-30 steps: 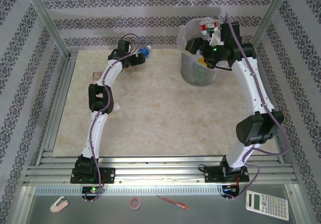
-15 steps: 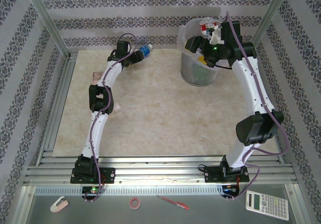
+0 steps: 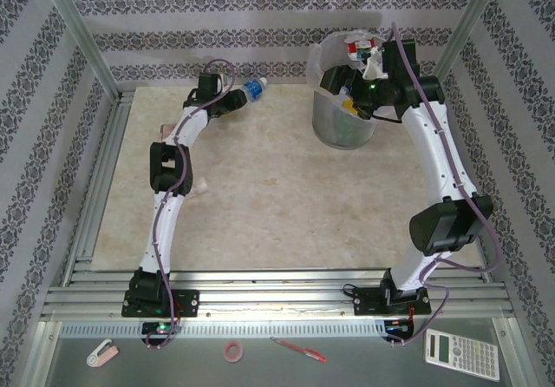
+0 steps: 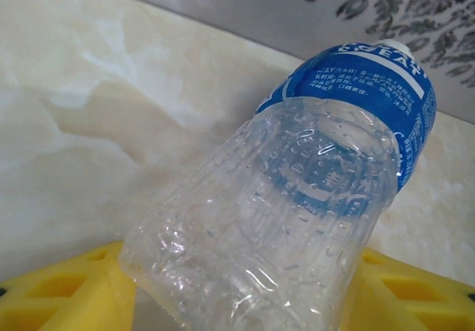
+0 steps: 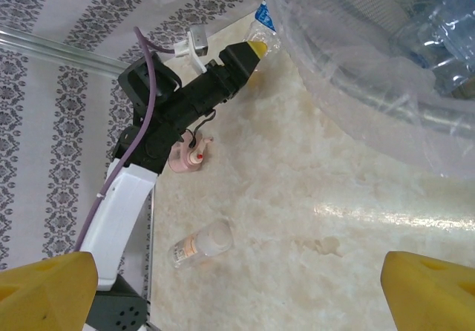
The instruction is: Throw the plastic bottles in the bin
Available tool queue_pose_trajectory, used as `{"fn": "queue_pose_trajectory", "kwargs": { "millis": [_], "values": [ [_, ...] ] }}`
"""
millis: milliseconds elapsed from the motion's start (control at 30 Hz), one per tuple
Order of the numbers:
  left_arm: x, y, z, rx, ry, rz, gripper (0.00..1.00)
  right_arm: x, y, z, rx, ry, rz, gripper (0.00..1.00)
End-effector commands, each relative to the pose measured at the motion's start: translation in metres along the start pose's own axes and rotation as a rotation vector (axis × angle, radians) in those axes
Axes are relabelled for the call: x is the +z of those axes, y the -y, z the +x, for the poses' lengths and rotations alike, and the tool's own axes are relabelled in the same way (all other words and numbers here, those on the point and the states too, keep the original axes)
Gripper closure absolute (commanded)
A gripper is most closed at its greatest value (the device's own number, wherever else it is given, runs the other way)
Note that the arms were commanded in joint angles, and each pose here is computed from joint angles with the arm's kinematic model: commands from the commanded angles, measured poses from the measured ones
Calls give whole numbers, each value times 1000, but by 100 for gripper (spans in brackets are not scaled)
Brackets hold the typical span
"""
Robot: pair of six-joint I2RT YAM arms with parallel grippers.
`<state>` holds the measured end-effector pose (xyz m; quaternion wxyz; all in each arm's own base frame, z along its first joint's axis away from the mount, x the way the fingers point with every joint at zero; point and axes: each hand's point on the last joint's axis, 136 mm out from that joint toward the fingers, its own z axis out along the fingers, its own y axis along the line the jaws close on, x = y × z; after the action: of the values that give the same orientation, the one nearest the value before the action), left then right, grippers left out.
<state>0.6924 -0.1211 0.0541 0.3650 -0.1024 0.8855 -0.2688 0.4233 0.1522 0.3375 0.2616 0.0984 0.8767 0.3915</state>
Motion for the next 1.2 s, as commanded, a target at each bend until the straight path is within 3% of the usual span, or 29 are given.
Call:
{"fn": "queue_pose_trajectory", "kwargs": {
  "millis": [0, 233, 700, 1167],
  "values": [
    [-21, 20, -18, 17, 59, 78, 61, -10, -11, 3, -27, 32, -22, 2],
    [-48, 32, 1, 17, 64, 139, 65, -16, -5, 12, -25, 48, -18, 2],
    [-111, 65, 74, 90, -5, 208, 69, -27, 11, 43, 19, 60, -12, 2],
    [-202, 134, 132, 194, -69, 305, 71, -21, 47, 110, 118, -28, 37, 2]
  ]
}}
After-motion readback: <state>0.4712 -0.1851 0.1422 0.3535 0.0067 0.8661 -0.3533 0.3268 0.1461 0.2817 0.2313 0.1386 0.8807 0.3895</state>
